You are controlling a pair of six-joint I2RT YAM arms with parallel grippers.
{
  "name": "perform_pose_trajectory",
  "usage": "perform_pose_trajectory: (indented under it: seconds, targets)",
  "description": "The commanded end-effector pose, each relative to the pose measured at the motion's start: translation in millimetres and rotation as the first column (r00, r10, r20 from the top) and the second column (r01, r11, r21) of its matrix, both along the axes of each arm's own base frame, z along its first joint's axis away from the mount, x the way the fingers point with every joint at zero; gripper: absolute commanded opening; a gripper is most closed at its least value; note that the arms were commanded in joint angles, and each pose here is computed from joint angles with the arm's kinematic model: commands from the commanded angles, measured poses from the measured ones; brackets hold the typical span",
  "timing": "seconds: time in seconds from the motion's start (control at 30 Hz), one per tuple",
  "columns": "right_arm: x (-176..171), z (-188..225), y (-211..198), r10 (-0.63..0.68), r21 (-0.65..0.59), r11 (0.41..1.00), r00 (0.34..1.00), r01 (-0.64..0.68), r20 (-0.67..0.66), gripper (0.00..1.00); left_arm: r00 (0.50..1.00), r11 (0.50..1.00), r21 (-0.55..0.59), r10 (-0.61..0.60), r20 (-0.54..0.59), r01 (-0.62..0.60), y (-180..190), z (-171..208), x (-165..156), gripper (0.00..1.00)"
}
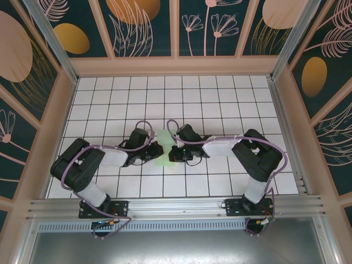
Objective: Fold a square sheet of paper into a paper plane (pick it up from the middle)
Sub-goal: Fold the triangle a second time at the center of the table.
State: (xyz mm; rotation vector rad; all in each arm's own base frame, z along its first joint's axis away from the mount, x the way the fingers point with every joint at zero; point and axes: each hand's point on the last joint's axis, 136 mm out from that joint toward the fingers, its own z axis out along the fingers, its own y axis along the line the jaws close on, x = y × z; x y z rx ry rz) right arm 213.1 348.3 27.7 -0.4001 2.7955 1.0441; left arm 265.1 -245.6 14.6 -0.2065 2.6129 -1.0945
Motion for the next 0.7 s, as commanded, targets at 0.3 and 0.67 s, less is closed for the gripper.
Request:
perform_pose_trajectory:
  seconds: [0.3, 0.67]
  targets:
    - [17, -6, 17, 0.015, -0.01, 1.0, 1.0, -0.014, 0.022, 0.0, 0.996, 0.985, 0.171, 0.031, -0.086, -0.016, 26, -36, -18, 0.0]
    - [-21, -27, -13, 0.049, -0.077, 0.996, 0.996, -0.055, -0.07, 0.0, 0.99, 0.971, 0.234, 0.073, -0.117, -0.044, 40, -51, -24, 0.0]
